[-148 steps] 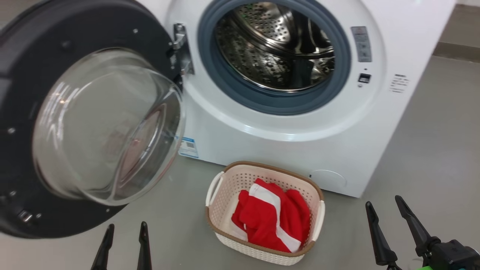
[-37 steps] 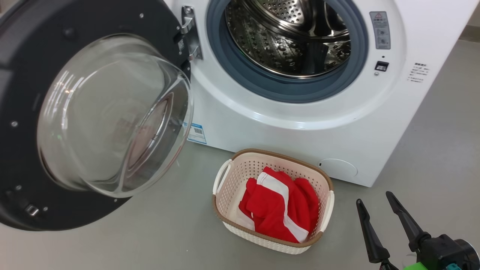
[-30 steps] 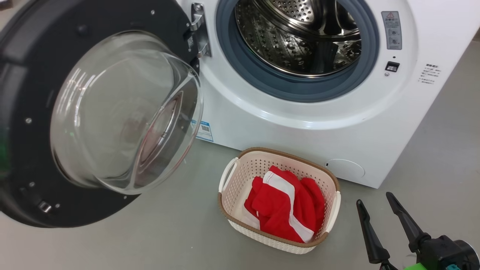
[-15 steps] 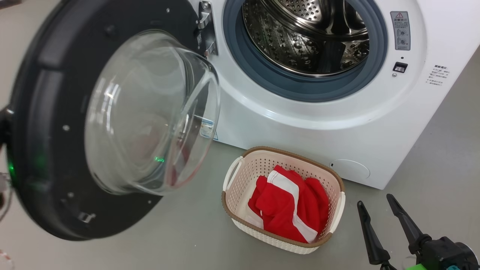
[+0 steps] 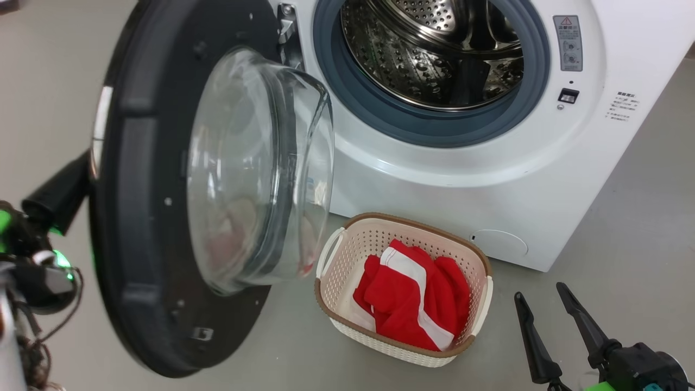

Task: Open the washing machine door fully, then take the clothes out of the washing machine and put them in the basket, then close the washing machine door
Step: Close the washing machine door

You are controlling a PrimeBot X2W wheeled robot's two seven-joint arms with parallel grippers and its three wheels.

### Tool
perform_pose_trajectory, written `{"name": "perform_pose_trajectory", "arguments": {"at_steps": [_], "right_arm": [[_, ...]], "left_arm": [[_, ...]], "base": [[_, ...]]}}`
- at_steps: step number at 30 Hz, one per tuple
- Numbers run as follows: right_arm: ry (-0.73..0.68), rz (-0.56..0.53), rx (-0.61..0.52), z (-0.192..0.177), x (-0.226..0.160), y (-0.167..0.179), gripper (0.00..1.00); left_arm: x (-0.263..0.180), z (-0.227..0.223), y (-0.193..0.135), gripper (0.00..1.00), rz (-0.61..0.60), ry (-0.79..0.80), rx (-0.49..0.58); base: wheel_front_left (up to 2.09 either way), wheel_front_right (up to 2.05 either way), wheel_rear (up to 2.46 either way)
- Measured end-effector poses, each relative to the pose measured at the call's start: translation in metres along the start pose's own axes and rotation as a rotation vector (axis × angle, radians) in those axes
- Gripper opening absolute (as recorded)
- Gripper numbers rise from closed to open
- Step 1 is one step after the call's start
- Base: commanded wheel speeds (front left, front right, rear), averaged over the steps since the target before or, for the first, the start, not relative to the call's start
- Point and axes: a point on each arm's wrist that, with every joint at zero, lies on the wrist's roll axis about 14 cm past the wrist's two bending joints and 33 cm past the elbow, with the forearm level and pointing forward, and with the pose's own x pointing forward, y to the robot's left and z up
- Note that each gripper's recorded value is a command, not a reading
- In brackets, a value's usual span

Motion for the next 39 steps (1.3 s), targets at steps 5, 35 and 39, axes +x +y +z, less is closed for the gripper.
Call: {"name": "perform_pose_trajectory", "arguments": {"at_steps": [5, 35, 39], "right_arm": [[-0.015, -0.008, -0.001, 0.004, 0.002, -0.003, 1.0], [-0.028, -0.177, 0.0, 0.008, -0.032, -0.049, 1.0], [-0.031, -0.207, -0.001, 0.009, -0.039, -0.056, 1.0]], "left_arm": [[0.003, -0.023, -0.003, 0.0, -0.009, 0.058, 0.027], [0.046, -0.15, -0.019, 0.0, -0.128, 0.377, -0.059], [0.053, -0.172, -0.022, 0.0, -0.142, 0.423, -0.079]], "base": [[0.0, 0.0, 0.0], [0.0, 0.0, 0.0], [0.0, 0.0, 0.0]]}}
